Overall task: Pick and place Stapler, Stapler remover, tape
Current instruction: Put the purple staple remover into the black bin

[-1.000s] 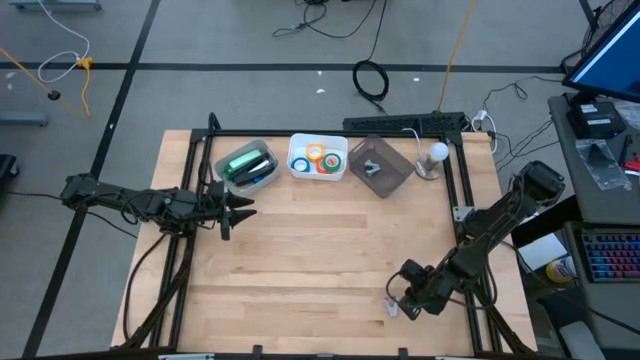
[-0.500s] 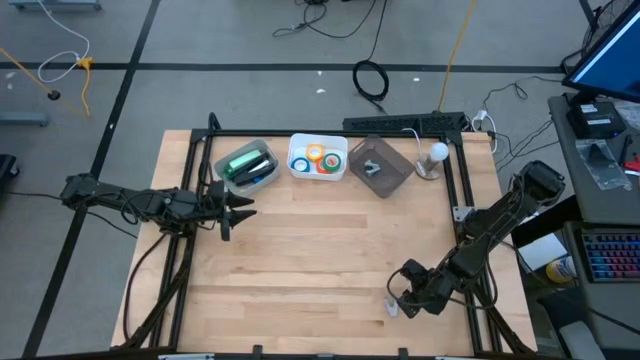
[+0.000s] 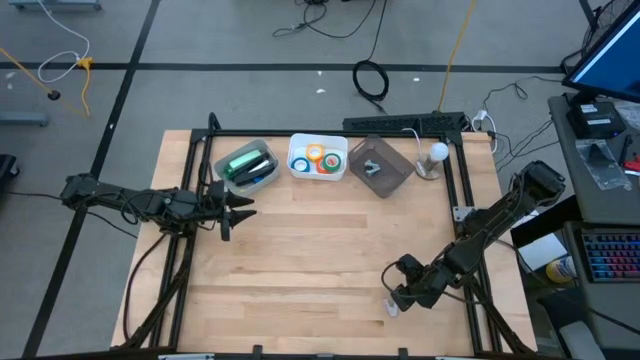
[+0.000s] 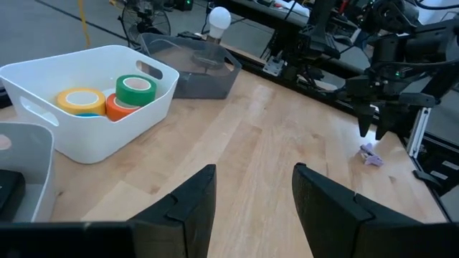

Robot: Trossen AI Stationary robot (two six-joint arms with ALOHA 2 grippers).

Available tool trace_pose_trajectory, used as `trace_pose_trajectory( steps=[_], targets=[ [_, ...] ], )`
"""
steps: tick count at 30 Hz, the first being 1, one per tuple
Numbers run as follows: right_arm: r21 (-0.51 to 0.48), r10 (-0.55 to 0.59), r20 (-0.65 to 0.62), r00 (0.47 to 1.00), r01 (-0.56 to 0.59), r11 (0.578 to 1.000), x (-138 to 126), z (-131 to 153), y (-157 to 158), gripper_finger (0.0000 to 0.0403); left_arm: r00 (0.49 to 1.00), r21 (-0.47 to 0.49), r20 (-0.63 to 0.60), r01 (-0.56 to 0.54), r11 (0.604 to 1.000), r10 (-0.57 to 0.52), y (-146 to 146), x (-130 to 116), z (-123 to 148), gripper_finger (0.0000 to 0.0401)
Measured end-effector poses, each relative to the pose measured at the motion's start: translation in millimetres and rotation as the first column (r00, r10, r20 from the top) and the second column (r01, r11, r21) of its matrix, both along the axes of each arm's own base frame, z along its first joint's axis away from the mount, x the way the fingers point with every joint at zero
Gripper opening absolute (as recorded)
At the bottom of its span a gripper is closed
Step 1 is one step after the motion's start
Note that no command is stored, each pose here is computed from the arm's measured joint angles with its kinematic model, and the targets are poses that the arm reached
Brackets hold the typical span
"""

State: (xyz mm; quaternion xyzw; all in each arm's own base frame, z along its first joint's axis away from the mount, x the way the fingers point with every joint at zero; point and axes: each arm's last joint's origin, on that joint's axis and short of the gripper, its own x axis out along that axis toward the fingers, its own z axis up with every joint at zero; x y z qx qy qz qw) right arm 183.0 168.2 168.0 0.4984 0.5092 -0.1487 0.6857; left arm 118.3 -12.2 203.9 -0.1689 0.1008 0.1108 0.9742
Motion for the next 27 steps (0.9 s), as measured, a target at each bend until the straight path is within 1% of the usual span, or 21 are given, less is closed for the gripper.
trace_pose_trajectory(
  steps=[15,21,24,27],
  targets=[
    [0.018,-0.013,0.001,1.0,0.013,1.0,8.2,-13.7,8.2,0.0148,1.0,0.001,-0.005,-0.001,1.0,0.001,0.1,-0.1,-0.5,0.0182],
    [0.012,-0.013,-0.007,1.0,0.013,1.0,7.6,-14.2,7.7,0.0129,1.0,0.002,-0.024,-0.001,1.0,0.002,0.2,-0.6,-2.4,0.0182],
    [0.041,0.004,-0.036,0.999,-0.003,0.999,6.6,-14.3,8.6,0.0119,1.0,-0.001,-0.023,-0.002,1.0,0.002,0.1,-0.6,-2.3,0.0182],
    [0.039,0.005,-0.04,0.999,-0.004,0.999,6.4,-14.9,8.6,0.0113,1.0,0.001,-0.024,-0.001,1.0,0.001,0.1,-0.6,-2.4,0.0182]
  ],
)
